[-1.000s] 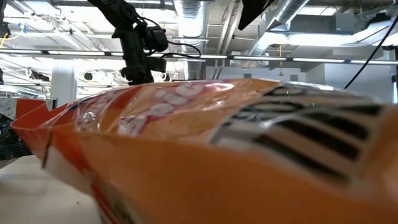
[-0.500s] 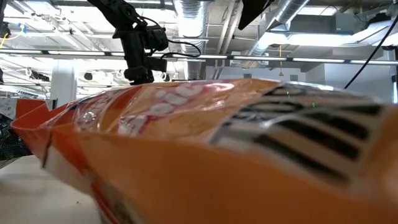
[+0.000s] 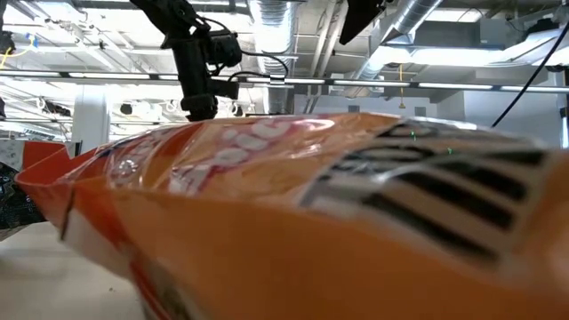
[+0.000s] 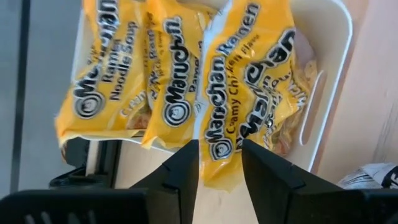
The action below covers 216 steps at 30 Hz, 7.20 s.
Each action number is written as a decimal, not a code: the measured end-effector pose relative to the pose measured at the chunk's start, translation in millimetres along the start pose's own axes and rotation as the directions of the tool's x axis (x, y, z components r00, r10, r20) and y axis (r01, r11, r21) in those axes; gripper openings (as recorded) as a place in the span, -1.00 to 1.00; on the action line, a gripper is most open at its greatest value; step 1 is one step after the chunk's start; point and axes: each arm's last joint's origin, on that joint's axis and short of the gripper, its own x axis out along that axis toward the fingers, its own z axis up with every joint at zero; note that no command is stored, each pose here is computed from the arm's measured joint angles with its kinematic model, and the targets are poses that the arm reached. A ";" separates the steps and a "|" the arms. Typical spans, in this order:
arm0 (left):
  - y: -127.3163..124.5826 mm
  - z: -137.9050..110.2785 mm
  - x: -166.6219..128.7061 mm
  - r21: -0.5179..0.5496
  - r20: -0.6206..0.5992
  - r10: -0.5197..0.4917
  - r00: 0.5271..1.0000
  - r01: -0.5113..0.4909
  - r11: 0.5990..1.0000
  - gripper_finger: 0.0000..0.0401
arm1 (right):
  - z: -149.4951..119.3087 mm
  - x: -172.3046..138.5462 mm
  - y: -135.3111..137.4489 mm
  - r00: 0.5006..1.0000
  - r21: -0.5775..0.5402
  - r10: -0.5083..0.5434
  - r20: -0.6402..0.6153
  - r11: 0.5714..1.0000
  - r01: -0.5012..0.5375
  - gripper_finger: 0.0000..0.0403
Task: Sort Maruchan noodles
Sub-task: Put the orange noodle pack into the right white bin
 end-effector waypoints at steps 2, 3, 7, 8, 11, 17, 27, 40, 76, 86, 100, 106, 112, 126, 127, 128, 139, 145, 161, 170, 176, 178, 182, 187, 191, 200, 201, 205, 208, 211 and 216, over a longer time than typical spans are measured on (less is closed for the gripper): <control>2.3 2.0 -6.7 -0.023 0.007 0.024 1.000 -0.024 0.999 -0.44 | -0.1 -0.1 0.6 1.000 -0.001 0.019 -0.002 1.000 -0.019 0.10; 3.8 3.1 -11.4 -0.040 0.011 0.034 0.999 -0.034 0.999 -0.44 | -0.2 -0.3 1.0 1.000 -0.003 0.024 -0.003 1.000 -0.024 0.10; 9.0 6.8 -33.0 -0.111 0.032 0.054 0.998 -0.050 0.993 -0.44 | -1.6 -3.0 4.6 0.998 -0.020 0.056 -0.008 0.998 -0.056 0.10; 9.2 7.1 -38.6 -0.128 0.039 0.049 0.998 -0.043 0.991 -0.44 | -2.0 -4.2 6.0 0.998 -0.026 0.064 -0.009 0.998 -0.064 0.10; 7.7 7.7 -56.3 -0.170 0.089 -0.002 0.996 0.018 0.985 -0.44 | -2.4 -8.9 11.6 0.995 -0.041 0.102 -0.003 0.994 -0.102 0.10; -10.7 3.8 -87.3 -0.188 0.224 -0.176 0.959 0.219 0.957 -0.44 | -3.5 -18.4 23.5 0.974 -0.031 0.226 0.003 0.974 -0.225 0.10; -63.2 8.8 -129.9 -0.065 0.331 -0.321 0.887 0.361 0.930 -0.44 | -5.8 -34.5 51.6 0.914 0.020 0.405 -0.001 0.914 -0.405 0.21; -134.7 10.3 -160.7 0.057 0.330 -0.466 0.821 0.475 0.878 -0.44 | -6.1 -51.5 141.4 0.714 -0.129 0.700 -0.016 0.707 -0.696 0.21; -196.6 7.5 -190.0 -0.109 0.395 -0.539 0.744 0.621 0.776 -0.44 | -47.2 -49.3 303.3 0.591 -0.344 0.807 -0.012 0.552 -0.760 0.21; -195.8 7.9 -189.6 -0.144 0.408 -0.509 0.758 0.604 0.784 -0.44 | -48.2 -35.2 310.2 0.604 -0.339 0.797 -0.005 0.567 -0.751 0.21; -195.7 7.8 -189.5 -0.121 0.408 -0.507 0.760 0.595 0.794 -0.44 | -57.9 -7.8 315.4 0.637 -0.282 0.770 -0.041 0.603 -0.746 0.21; -195.7 7.6 -189.4 -0.121 0.405 -0.507 0.761 0.594 0.795 -0.44 | -66.2 4.2 326.7 0.633 -0.209 0.768 -0.097 0.606 -0.767 0.15; -195.7 7.4 -189.3 -0.122 0.403 -0.507 0.762 0.593 0.796 -0.44 | -69.3 11.1 333.0 0.633 -0.159 0.767 -0.104 0.616 -0.772 -0.18; -195.7 7.3 -189.2 -0.114 0.402 -0.507 0.762 0.591 0.798 -0.44 | -61.3 0.4 336.5 0.619 -0.090 0.781 -0.083 0.612 -0.786 -0.96; -195.7 7.3 -189.2 -0.114 0.402 -0.507 0.762 0.592 0.798 -0.44 | -58.6 -3.6 335.5 0.616 -0.092 0.784 -0.081 0.610 -0.787 -0.97; -195.7 7.3 -189.2 -0.114 0.402 -0.507 0.762 0.591 0.798 -0.44 | -55.8 -7.4 334.8 0.616 -0.094 0.784 -0.080 0.609 -0.788 -0.97; -195.7 7.3 -189.2 -0.116 0.402 -0.507 0.763 0.592 0.798 -0.44 | -41.1 -60.1 317.4 0.789 -0.243 0.607 -0.096 0.754 -0.610 -0.98; -195.4 7.3 -189.1 -0.121 0.403 -0.502 0.765 0.588 0.799 -0.44 | -37.2 -68.1 298.3 0.880 -0.312 0.462 -0.110 0.825 -0.471 -0.98; -195.2 6.1 -188.4 -0.055 0.391 -0.499 0.774 0.561 0.826 -0.44 | -16.7 -67.3 175.7 0.989 -0.306 0.064 -0.135 0.946 -0.103 -0.98; -194.0 4.8 -187.0 0.026 0.387 -0.460 0.799 0.489 0.872 -0.44 | -54.5 -38.4 90.5 0.982 -0.168 -0.133 -0.131 0.980 0.110 -0.98; -192.0 5.0 -186.1 0.063 0.402 -0.396 0.825 0.407 0.911 -0.44 | -85.4 0.3 42.5 0.952 -0.073 -0.254 -0.170 0.967 0.245 -0.98; -192.0 5.0 -186.1 0.078 0.402 -0.396 0.825 0.400 0.913 -0.44 | -94.5 12.2 28.8 0.940 -0.052 -0.278 -0.197 0.961 0.273 -0.98; -192.1 5.1 -186.1 0.117 0.403 -0.397 0.825 0.383 0.916 -0.44 | -107.3 34.6 10.0 0.925 -0.041 -0.302 -0.232 0.953 0.301 -0.98; -192.1 5.2 -186.1 0.120 0.403 -0.397 0.825 0.382 0.916 -0.44 | -114.5 60.4 -3.1 0.913 -0.079 -0.319 -0.255 0.948 0.309 -0.98; -192.2 5.2 -186.1 0.102 0.403 -0.397 0.825 0.391 0.915 -0.44 | -115.7 75.8 -11.8 0.909 -0.132 -0.316 -0.272 0.948 0.290 -0.98; -192.3 5.1 -186.1 0.110 0.401 -0.404 0.823 0.394 0.912 -0.44 | -111.9 103.7 -30.0 0.948 -0.209 -0.167 -0.271 0.972 0.111 -0.98; -192.3 5.1 -186.1 0.110 0.401 -0.404 0.823 0.394 0.912 -0.44 | -112.3 105.9 -33.0 0.949 -0.214 -0.159 -0.273 0.972 0.101 -0.98; -192.3 5.1 -186.1 0.110 0.401 -0.404 0.823 0.394 0.912 -0.44 | -116.5 116.3 -46.9 0.953 -0.185 -0.074 -0.293 0.983 0.020 -0.98; -192.3 5.1 -186.1 0.110 0.401 -0.404 0.823 0.394 0.912 -0.44 | -120.9 127.3 -54.3 0.946 -0.157 -0.043 -0.321 0.988 -0.008 -0.98; -192.2 5.1 -186.1 0.108 0.402 -0.399 0.824 0.390 0.914 -0.44 | -126.0 138.6 -58.4 0.933 -0.150 -0.028 -0.359 0.988 -0.028 -0.98; -192.3 5.1 -186.1 0.125 0.402 -0.400 0.824 0.383 0.915 -0.44 | -130.8 157.7 -55.5 0.916 -0.157 -0.006 -0.401 0.986 -0.062 -0.98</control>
